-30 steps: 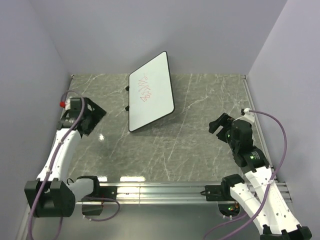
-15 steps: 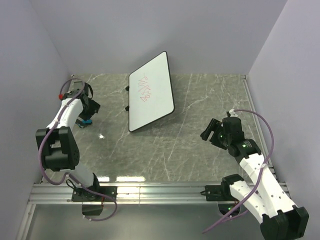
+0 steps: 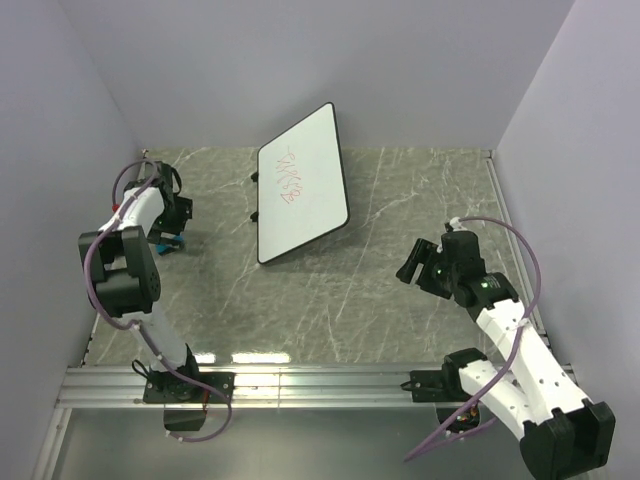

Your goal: Erase the whiteboard

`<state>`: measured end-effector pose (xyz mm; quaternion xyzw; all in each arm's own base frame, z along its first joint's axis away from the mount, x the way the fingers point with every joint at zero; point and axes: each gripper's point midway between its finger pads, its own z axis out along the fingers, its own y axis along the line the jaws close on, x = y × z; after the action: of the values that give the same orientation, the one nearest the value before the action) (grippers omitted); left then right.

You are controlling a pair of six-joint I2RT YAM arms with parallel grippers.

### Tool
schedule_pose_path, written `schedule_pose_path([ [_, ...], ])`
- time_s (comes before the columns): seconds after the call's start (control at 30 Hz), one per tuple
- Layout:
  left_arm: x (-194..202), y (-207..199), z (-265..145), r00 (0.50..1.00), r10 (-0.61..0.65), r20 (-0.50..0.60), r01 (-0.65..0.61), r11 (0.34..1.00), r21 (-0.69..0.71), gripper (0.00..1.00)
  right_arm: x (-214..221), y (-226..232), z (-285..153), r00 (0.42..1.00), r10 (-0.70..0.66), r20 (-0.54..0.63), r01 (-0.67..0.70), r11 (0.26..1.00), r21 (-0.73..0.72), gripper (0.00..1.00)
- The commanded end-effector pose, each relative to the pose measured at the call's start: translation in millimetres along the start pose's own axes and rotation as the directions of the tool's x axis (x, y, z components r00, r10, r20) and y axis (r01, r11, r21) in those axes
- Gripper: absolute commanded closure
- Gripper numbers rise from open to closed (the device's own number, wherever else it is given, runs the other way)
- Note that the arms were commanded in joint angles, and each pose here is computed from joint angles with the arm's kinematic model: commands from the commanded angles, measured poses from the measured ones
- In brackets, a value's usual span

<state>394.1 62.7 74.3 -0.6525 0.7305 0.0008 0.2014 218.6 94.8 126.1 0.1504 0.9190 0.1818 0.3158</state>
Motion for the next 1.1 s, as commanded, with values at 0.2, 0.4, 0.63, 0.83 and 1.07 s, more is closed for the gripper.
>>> schedule_pose_path([
  [0.2,-23.3,-17.7,15.7,0.987,-0.162,-0.003,0.162,0.987,-0.019,0.12,-18.6,12.9,11.9,0.998,-0.068,0.000,0.068,0.998,-0.015,0.18],
  [0.4,-25.7,-5.4,20.6,0.987,-0.163,0.007,0.162,0.981,-0.105,0.15,-26.8,12.2,24.9,0.995,-0.094,-0.028,0.095,0.995,0.021,0.18],
  [0.63,-33.0,5.1,38.7,0.981,-0.193,-0.013,0.190,0.971,-0.146,0.18,-31.9,14.7,37.2,0.993,-0.101,-0.053,0.103,0.994,0.030,0.18],
  [0.83,-39.9,10.6,45.1,0.980,-0.197,-0.012,0.192,0.965,-0.181,0.19,-35.5,14.9,45.3,0.993,-0.101,-0.066,0.104,0.994,0.044,0.18],
  [1.07,-37.0,12.4,59.8,0.978,-0.198,-0.057,0.184,0.964,-0.194,0.46,-40.8,16.4,50.3,0.992,-0.095,-0.077,0.100,0.993,0.059,0.19],
])
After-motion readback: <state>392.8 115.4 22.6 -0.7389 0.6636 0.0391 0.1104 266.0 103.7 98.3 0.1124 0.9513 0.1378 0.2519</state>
